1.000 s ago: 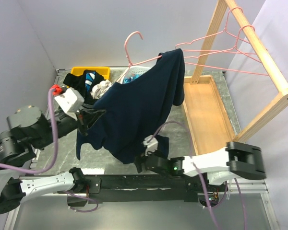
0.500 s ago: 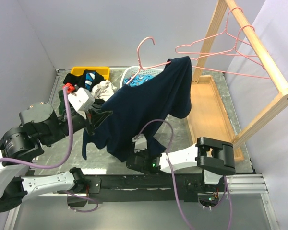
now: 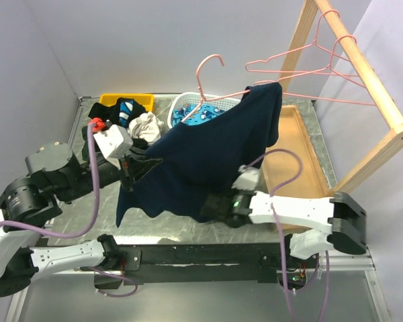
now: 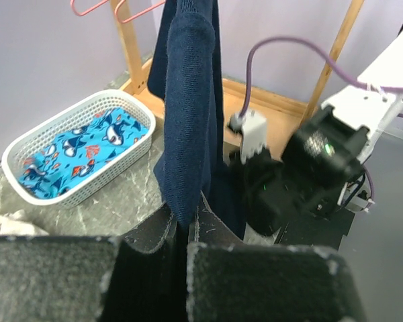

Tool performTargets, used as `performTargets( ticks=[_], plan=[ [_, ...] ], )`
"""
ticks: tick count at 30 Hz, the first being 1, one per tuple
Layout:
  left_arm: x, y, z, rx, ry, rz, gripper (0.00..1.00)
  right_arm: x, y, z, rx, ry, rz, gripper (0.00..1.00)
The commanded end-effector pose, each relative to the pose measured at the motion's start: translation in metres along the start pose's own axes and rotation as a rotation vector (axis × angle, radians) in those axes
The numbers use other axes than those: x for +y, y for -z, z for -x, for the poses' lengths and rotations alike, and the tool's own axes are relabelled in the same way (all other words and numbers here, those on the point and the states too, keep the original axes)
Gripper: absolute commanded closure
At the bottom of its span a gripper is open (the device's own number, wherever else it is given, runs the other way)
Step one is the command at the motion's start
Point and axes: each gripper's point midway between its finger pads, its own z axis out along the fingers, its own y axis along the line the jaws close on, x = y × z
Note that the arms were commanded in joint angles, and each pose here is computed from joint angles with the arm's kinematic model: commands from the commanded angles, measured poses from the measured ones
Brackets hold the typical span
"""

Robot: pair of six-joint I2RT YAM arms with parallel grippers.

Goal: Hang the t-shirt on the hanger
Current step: Place the hanger at the clothesline.

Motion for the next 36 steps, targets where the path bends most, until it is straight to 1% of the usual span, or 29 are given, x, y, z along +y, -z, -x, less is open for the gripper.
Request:
performTargets(
  ticks=[1,3,6,9,13,17,19,20,22,30,32,33,35,36],
  plan=[
    [-0.008,-0.011,0.039,-0.134,0.006,-0.046,0.99,-0.052,-0.003,0.061,-0.147,-0.102,-0.149,1.00],
    [-0.009,-0.017,0.040,-0.132,0.009,-0.046,0.99,-0.073,-0.009,0.077,-0.171,-0.144,-0.226,1.00],
    [-0.011,-0.031,0.037,-0.115,0.020,-0.056,0.99,-0.094,-0.014,0.101,-0.205,-0.220,-0.283,1.00],
    [-0.015,-0.045,0.033,-0.098,0.019,-0.082,0.99,-0.107,-0.016,0.122,-0.229,-0.273,-0.320,1.00],
    [-0.021,-0.058,0.040,-0.119,0.015,-0.112,0.99,-0.122,-0.011,0.153,-0.296,-0.338,-0.360,1.00],
    [-0.024,-0.074,0.045,-0.121,0.002,-0.133,0.99,-0.139,-0.015,0.173,-0.328,-0.360,-0.425,1.00],
    [-0.026,-0.085,0.044,-0.118,-0.001,-0.144,0.99,-0.146,-0.020,0.176,-0.327,-0.362,-0.457,1.00],
    [-0.026,-0.089,0.048,-0.135,-0.004,-0.147,0.99,-0.152,-0.024,0.181,-0.336,-0.393,-0.479,1.00],
    [-0.028,-0.103,0.044,-0.126,-0.005,-0.156,0.99,-0.154,-0.031,0.180,-0.323,-0.385,-0.498,1.00],
    [-0.035,-0.150,0.042,-0.148,-0.018,-0.203,0.99,-0.168,-0.057,0.189,-0.332,-0.463,-0.562,1.00],
    [-0.037,-0.156,0.048,-0.161,-0.029,-0.220,0.99,-0.171,-0.063,0.187,-0.318,-0.478,-0.568,1.00],
    [-0.037,-0.166,0.043,-0.144,-0.026,-0.225,0.99,-0.175,-0.065,0.188,-0.317,-0.494,-0.577,1.00],
    [-0.038,-0.173,0.043,-0.135,-0.028,-0.244,0.99,-0.179,-0.067,0.184,-0.310,-0.505,-0.583,1.00],
    [-0.037,-0.178,0.046,-0.142,-0.061,-0.249,0.99,-0.180,-0.067,0.183,-0.312,-0.521,-0.578,1.00]
  ],
)
